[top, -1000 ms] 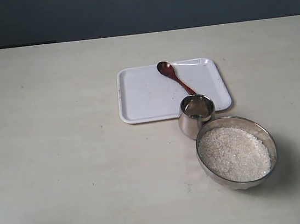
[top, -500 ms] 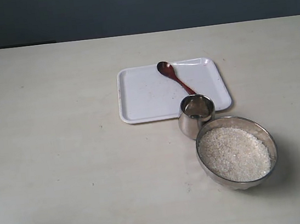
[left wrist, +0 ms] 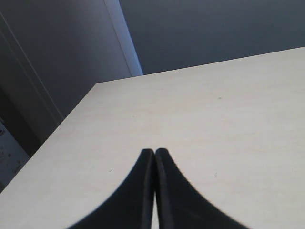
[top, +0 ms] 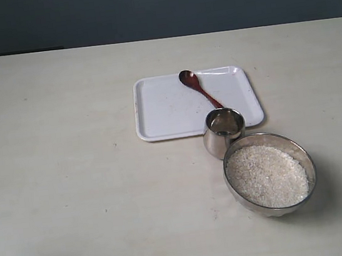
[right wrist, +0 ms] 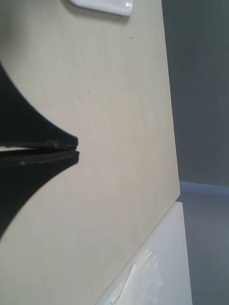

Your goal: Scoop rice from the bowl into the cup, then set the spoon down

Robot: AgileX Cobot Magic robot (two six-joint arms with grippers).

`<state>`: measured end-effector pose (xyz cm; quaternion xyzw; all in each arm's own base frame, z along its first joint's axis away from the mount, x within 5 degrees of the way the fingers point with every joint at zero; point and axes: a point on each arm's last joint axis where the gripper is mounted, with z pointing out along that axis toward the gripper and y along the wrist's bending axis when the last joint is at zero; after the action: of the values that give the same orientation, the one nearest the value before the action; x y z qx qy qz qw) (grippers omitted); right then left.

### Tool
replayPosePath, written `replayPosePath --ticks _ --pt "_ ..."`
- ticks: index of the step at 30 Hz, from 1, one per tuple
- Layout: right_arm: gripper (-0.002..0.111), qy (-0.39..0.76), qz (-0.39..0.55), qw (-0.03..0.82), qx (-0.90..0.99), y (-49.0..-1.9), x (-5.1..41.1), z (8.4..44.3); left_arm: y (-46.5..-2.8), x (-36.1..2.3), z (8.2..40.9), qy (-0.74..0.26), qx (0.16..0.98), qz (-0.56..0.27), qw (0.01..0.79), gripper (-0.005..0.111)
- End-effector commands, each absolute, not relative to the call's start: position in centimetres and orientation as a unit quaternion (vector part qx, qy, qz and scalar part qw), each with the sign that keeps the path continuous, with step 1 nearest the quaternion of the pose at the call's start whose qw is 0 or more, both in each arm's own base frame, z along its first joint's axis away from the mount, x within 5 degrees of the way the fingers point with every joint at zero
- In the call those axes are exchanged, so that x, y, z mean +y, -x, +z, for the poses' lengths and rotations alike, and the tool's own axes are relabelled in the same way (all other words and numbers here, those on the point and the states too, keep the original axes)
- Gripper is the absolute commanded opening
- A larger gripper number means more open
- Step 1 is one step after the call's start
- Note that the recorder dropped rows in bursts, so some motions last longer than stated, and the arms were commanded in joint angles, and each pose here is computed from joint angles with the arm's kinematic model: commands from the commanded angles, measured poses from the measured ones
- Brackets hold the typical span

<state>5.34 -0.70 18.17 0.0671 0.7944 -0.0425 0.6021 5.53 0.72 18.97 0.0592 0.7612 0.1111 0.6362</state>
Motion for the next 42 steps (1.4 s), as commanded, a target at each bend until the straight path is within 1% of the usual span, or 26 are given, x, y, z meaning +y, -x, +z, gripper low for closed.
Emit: replayPosePath --ticks 1,6,10,19,42 --pt "-0.001 -0.082 -0.042 0.607 0.79 -5.32 -0.84 18.18 -5.51 0.71 19.19 -0.058 0.755 0.112 0.643 0.0" --pt "-0.001 -0.11 -0.031 0.604 0.789 -5.27 -0.99 18.1 -5.51 0.71 19.19 -0.058 0.755 0.112 0.643 0.0" --pt "-0.001 -0.103 -0.042 0.606 0.788 -5.27 -1.06 18.17 -5.51 0.71 19.19 -0.058 0.755 0.112 0.643 0.0" --pt "-0.001 -0.116 -0.032 0.602 0.789 -5.25 -1.05 18.06 -5.51 0.71 19.19 -0.058 0.755 0.112 0.643 0.0" --pt "-0.001 -0.092 -0.054 0.608 0.787 -5.23 -1.11 18.2 -5.51 0.71 19.19 -0.058 0.755 0.112 0.643 0.0"
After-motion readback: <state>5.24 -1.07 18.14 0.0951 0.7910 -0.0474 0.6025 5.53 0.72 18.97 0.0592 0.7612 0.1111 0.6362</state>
